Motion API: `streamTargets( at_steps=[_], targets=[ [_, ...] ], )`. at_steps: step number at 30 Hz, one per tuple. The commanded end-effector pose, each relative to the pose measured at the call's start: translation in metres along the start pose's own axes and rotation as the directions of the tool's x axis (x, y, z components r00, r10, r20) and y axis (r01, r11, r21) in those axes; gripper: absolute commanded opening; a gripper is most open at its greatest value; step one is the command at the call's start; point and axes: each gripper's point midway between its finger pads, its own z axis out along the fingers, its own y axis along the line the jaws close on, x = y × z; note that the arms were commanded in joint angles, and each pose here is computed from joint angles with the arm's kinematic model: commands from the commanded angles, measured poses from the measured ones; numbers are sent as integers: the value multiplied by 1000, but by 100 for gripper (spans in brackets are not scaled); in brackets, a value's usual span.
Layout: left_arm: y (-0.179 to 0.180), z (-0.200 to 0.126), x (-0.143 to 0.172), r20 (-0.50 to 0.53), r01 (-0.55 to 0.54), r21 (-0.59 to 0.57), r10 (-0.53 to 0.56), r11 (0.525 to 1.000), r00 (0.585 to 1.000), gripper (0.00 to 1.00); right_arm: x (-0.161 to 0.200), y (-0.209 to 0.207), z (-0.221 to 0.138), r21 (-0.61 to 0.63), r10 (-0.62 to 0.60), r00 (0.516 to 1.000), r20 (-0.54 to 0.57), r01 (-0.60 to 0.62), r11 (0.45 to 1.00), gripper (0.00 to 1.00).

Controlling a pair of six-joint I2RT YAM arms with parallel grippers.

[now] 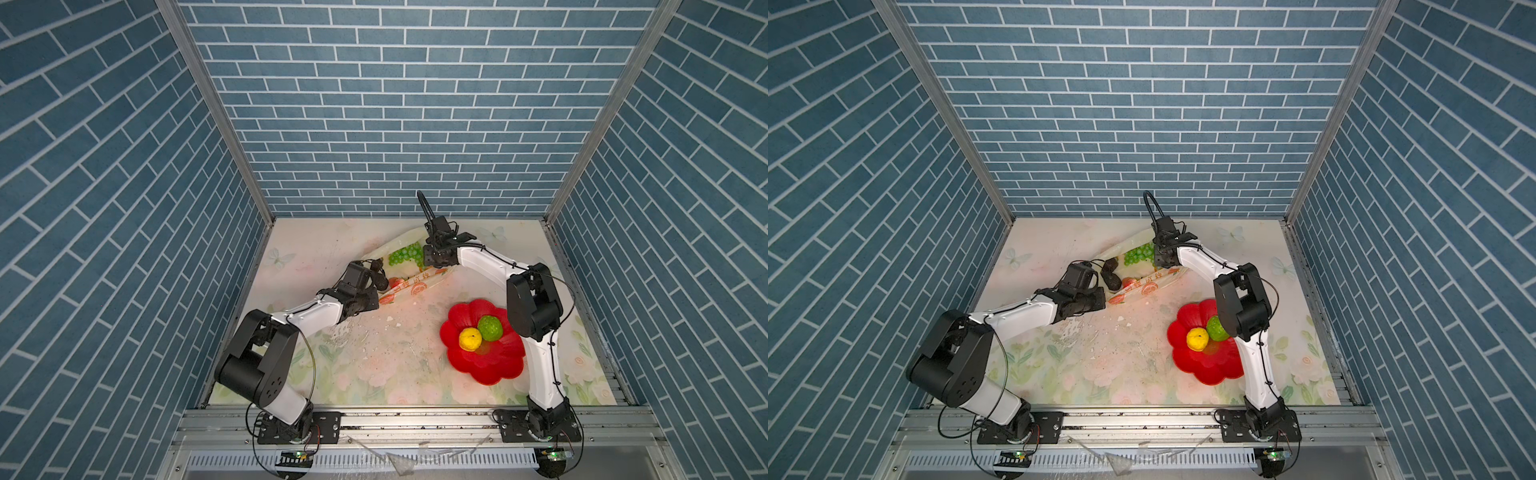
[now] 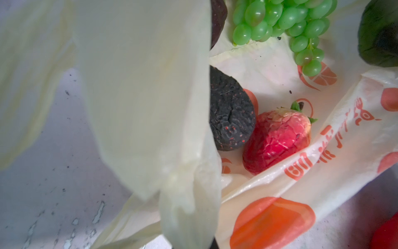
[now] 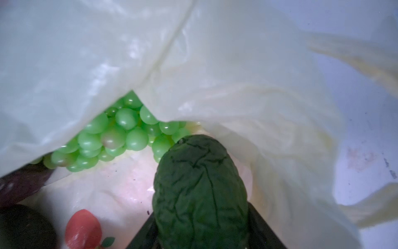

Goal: Take fruits out of the plastic bag
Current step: Pick up the fruit from the plastic bag, then place the fruit on the plate.

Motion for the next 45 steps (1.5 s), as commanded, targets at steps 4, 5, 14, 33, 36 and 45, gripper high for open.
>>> streamTargets(
  at_steps=[4, 5, 14, 33, 36, 45],
  targets=[
    [3, 3, 5, -11, -2, -11, 1, 1000, 1000, 11, 0, 14, -20, -82, -15, 999, 30, 17, 996, 56],
    [2, 2, 5, -9, -1, -10, 1, 1000, 1000, 11, 0, 17, -21, -94, -17, 999, 33, 20, 995, 56],
    [2, 1, 4, -6, -4, -13, 4, 1000, 1000, 10, 13, 25, -68, -140, -25, 999, 48, 31, 990, 56],
    [1, 5, 1, -5, -1, -11, 1, 1000, 1000, 10, 154, -52, -178, -70, 109, 994, 12, -107, 992, 55],
    [2, 6, 2, -6, 0, -15, 0, 1000, 1000, 11, 173, -59, -184, -76, 125, 992, 5, -124, 989, 55],
    [1, 6, 2, -10, 2, -15, -3, 1000, 1000, 11, 225, -83, -195, -67, 145, 989, -16, -146, 987, 55]
  ],
)
